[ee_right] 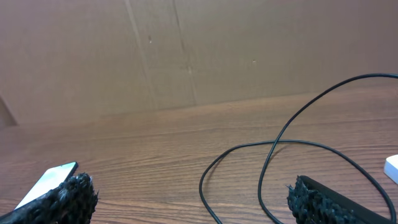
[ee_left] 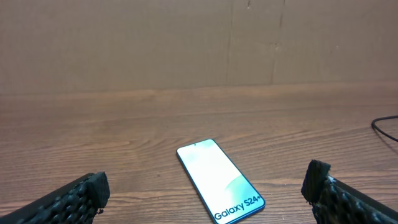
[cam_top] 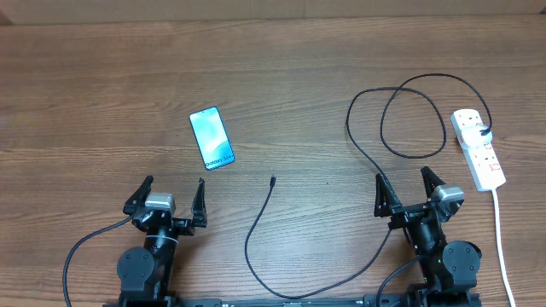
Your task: Plug charger to phone and switch on socket
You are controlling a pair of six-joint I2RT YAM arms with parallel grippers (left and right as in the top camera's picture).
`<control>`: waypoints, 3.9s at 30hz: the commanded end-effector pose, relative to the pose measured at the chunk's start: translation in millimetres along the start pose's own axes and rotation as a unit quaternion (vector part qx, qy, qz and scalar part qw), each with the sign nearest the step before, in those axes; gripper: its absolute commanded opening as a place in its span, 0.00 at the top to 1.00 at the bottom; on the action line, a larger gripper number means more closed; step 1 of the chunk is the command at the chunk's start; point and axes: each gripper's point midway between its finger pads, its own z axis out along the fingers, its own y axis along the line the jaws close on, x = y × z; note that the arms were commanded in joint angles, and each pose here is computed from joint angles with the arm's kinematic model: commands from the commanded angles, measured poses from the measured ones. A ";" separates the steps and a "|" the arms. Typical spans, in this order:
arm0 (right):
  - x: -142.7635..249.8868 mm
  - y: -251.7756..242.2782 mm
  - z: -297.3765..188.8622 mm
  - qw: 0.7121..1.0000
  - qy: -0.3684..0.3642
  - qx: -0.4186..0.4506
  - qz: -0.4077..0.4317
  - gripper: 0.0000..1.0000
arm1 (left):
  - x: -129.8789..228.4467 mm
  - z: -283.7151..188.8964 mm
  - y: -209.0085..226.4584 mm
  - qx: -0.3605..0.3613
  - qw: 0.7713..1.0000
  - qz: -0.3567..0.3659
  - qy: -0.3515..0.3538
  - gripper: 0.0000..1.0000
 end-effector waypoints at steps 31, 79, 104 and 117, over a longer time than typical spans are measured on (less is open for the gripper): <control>1.2 -0.2 0.0 1.000 -0.003 -0.001 0.001 0.00 | 0.7 -0.1 -1.1 0.002 1.000 0.011 -0.001 0.00; 1.2 -0.2 0.0 1.000 -0.003 -0.001 0.001 0.00 | 0.7 -0.1 -1.1 0.002 1.000 0.011 -0.001 0.01; 1.2 -0.2 0.0 1.000 -0.003 -0.001 0.001 0.00 | 0.6 -0.1 -1.7 0.004 1.000 0.011 -0.001 0.00; 1.2 -0.2 0.0 1.000 -0.003 -0.001 0.001 0.00 | -1.0 -1.4 -8.2 0.022 0.999 -0.036 0.004 0.00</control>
